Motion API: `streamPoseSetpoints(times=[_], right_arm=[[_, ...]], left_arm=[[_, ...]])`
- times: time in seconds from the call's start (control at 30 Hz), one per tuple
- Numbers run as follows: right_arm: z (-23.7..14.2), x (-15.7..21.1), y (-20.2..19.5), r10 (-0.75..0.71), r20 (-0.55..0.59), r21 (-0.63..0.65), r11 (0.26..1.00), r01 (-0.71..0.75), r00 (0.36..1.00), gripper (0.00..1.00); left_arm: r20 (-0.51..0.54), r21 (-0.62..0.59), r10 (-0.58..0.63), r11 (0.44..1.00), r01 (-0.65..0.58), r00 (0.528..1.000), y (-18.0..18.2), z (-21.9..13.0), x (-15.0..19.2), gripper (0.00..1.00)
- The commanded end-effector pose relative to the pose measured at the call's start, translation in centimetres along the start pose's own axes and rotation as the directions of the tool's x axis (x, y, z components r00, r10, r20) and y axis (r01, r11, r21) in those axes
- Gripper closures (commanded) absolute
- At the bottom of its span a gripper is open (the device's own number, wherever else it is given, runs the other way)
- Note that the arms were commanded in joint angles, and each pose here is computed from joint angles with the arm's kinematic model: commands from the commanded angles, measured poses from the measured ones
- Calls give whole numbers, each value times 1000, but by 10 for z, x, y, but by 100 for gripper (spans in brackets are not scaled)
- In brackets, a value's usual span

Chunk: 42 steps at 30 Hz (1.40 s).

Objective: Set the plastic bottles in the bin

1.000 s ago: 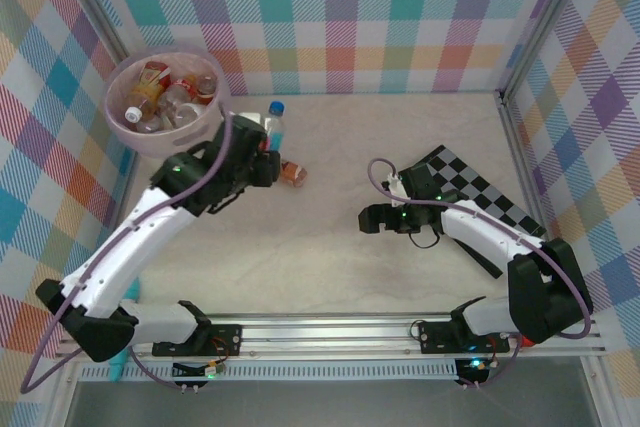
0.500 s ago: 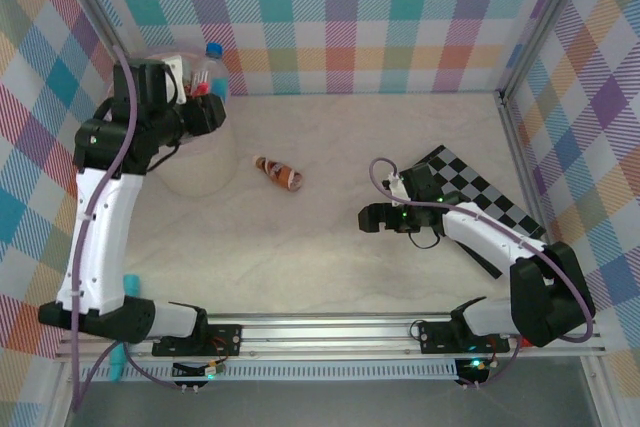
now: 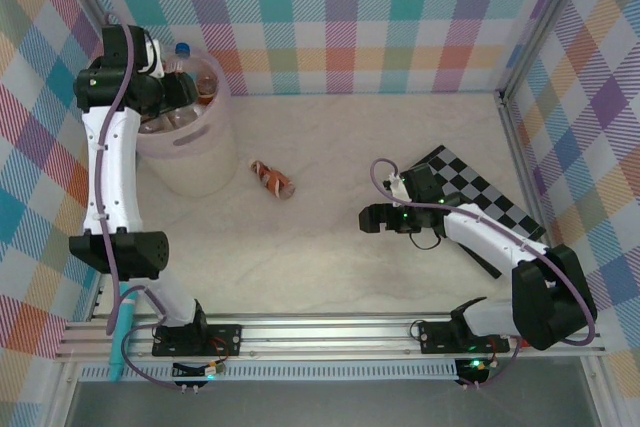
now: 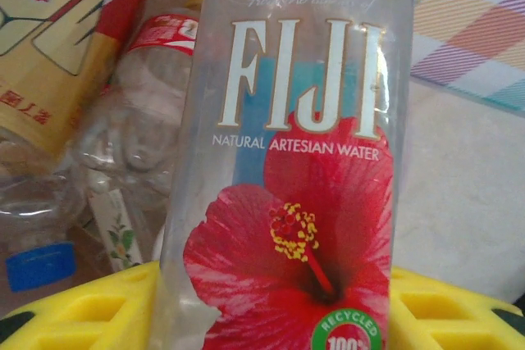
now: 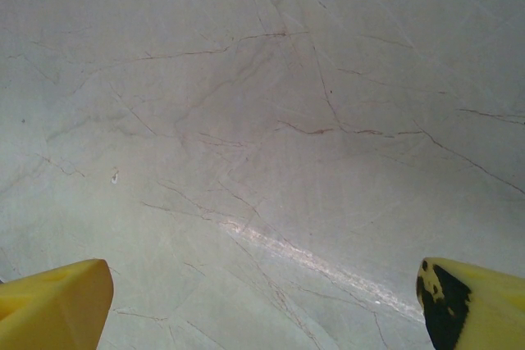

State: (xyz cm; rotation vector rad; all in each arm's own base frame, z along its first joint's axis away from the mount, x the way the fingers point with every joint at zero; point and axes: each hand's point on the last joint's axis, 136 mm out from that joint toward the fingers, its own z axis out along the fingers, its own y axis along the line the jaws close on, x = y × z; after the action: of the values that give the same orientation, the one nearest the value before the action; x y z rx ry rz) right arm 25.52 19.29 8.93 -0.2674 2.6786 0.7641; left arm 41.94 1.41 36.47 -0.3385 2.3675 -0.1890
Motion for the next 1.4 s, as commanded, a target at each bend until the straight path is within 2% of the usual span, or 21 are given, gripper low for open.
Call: streamPoseSetpoints(times=[0.0, 0.1, 0.17, 0.3, 0.37, 0.53, 0.63, 0.87, 1.07, 1.23, 1.37], right_arm=[[0, 2, 3, -12, -2, -12, 1000, 12, 1000, 5], [1, 3, 3, -14, -9, -13, 1000, 14, 1000, 5], [1, 2, 3, -14, -8, -14, 1000, 14, 1000, 5], [3, 2, 4, -11, -13, -18, 1000, 10, 1000, 5], [4, 2, 3, -8, -14, -20, 1000, 8, 1000, 5], [6, 2, 3, -4, -17, -24, 1000, 3, 1000, 5], [6, 3, 2, -7, -18, -19, 1000, 7, 1000, 5], [10, 4, 3, -5, -28, -29, 1000, 5, 1000, 5], [11, 6, 1, 0, -28, -26, 1000, -1, 1000, 5], [12, 5, 1, 0, -28, -26, 1000, -1, 1000, 5], [13, 6, 1, 4, -32, -28, 1000, -5, 999, 5]], left_arm=[[-35, -47, 31, 998, -32, 999, 13, -4, 5, 52], [-23, -65, 37, 997, -39, 999, 18, -4, 0, 29], [9, -74, 54, 996, -54, 998, 19, -8, -8, 17], [112, -117, 71, 991, -58, 991, 23, -21, -33, 12], [167, -119, 76, 991, -57, 983, 22, -23, -47, 14], [191, -90, 25, 996, -7, 981, 19, -13, -55, 40], [181, -53, 1, 999, 9, 983, 15, -3, -49, 48], [108, -120, 36, 993, -23, 993, 29, 34, -43, 54], [-67, -210, 131, 967, -143, 989, 51, 75, -18, 58], [-123, -289, 170, 937, -199, 978, 69, 76, -1, 60], [-155, -291, 193, 928, -231, 969, 71, 65, 9, 60]])
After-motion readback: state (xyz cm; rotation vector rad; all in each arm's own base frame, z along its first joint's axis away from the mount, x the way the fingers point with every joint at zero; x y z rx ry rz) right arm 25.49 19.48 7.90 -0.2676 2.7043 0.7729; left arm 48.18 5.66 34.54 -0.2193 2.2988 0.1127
